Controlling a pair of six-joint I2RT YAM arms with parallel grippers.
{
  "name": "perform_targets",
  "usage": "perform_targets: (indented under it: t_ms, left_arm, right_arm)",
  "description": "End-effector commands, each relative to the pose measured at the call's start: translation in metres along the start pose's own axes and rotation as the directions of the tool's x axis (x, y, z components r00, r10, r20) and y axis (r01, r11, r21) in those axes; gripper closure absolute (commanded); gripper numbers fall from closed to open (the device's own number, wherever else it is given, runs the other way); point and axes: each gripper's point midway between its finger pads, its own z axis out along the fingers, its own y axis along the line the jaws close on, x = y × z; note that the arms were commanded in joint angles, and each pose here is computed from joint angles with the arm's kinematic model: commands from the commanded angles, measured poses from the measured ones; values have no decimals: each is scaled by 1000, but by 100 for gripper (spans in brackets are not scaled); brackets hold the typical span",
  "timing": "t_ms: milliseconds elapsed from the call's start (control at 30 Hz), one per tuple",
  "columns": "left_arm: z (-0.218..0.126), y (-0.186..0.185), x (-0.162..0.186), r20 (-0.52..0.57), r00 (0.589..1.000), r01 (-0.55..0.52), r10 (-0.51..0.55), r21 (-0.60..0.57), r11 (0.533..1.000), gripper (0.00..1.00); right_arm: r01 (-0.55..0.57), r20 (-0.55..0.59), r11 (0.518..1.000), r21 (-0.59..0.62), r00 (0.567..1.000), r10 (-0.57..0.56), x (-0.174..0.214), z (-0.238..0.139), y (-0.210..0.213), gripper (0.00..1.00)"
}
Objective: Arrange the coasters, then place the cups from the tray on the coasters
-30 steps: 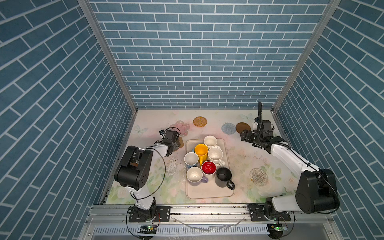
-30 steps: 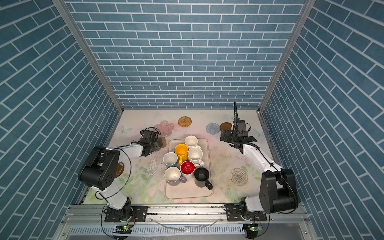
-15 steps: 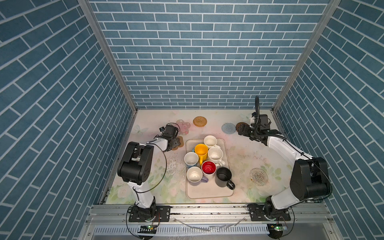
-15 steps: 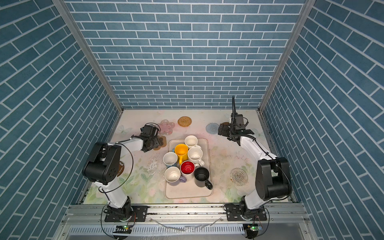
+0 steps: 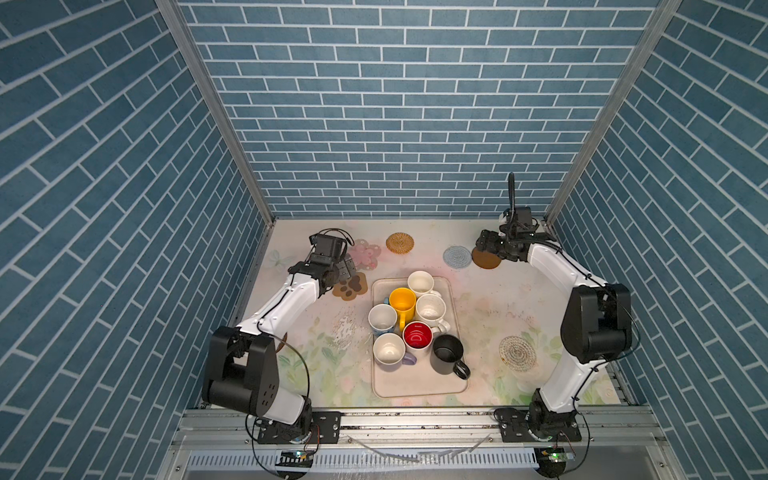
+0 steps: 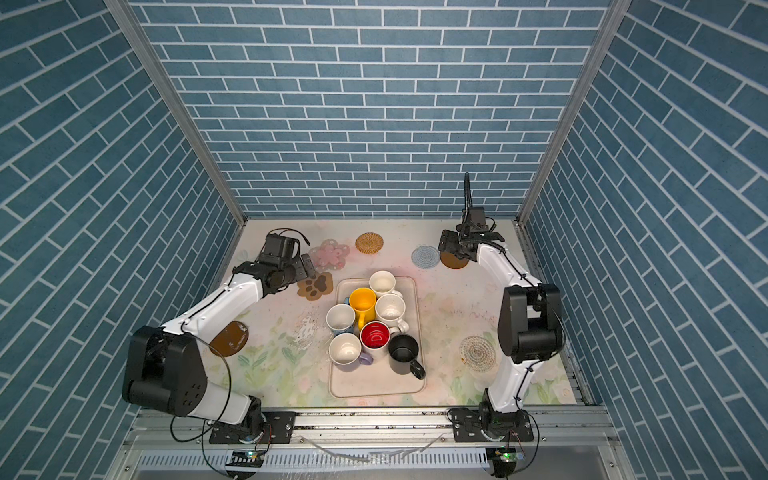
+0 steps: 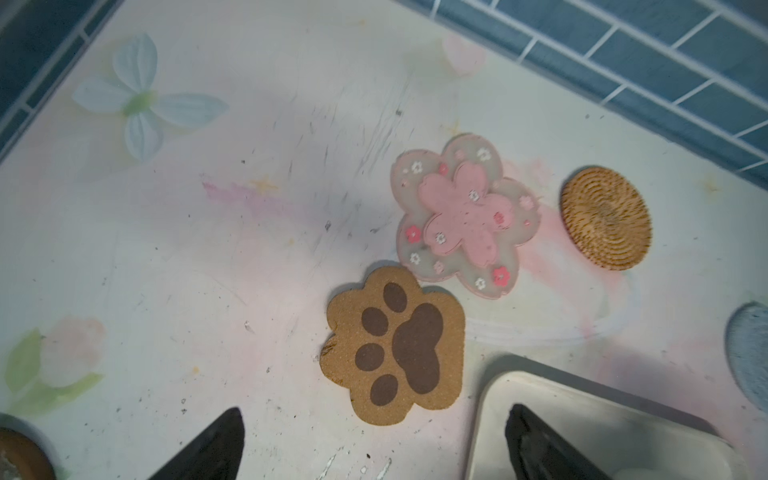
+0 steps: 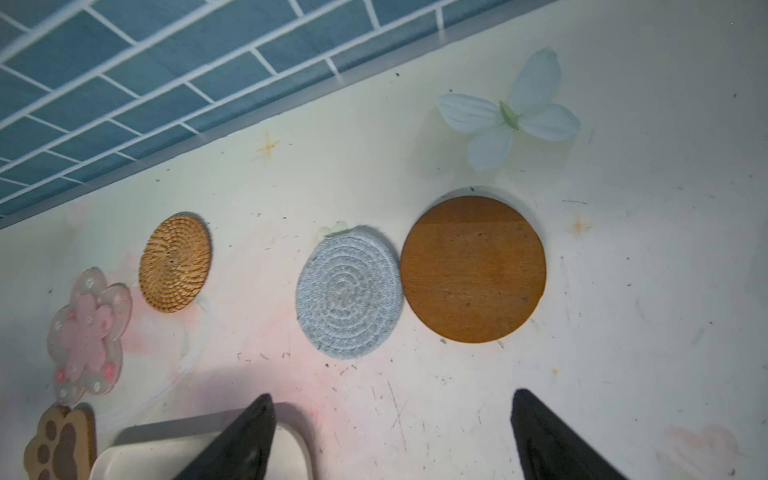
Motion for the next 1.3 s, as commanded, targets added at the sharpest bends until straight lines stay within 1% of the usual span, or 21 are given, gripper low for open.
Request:
perform_targets:
  t_ms: [0, 100, 233, 500, 700, 900, 1133, 1267]
  left_arm:
    - [-18, -7, 2, -20, 996, -89, 89, 7, 996, 1]
    - [-29, -18, -4, 2, 990, -139, 139, 15, 990, 1]
    - [-40, -30, -13, 33, 985, -168, 166, 41, 985, 1]
    - [-45, -50, -21, 54, 978, -208, 203, 89, 974, 1]
    - [-46, -56, -24, 55, 974, -223, 218, 107, 969, 1]
    - [-51, -62, -24, 56, 971, -238, 233, 125, 963, 1]
    - [-52, -67, -23, 53, 964, -264, 259, 126, 956, 1]
    - [-51, -68, -23, 45, 961, -275, 271, 123, 954, 1]
  right_arm:
    - [-114, -76, 992, 47, 990, 118, 11, 14, -7, 12]
    - [-208, -100, 976, 71, 972, 215, 16, 29, -9, 14]
    - [-296, -114, 952, 79, 946, 303, 25, 46, -10, 15]
    - [-422, -145, 906, 0, 897, 418, 33, 68, 5, 16]
    - [-510, -146, 859, -45, 854, 499, 37, 85, 12, 17]
    - [-579, -150, 813, -64, 811, 566, 39, 102, 15, 18]
    - [-613, -152, 788, -56, 786, 600, 43, 118, 13, 18]
    - [-621, -143, 784, -27, 778, 611, 47, 126, 6, 19]
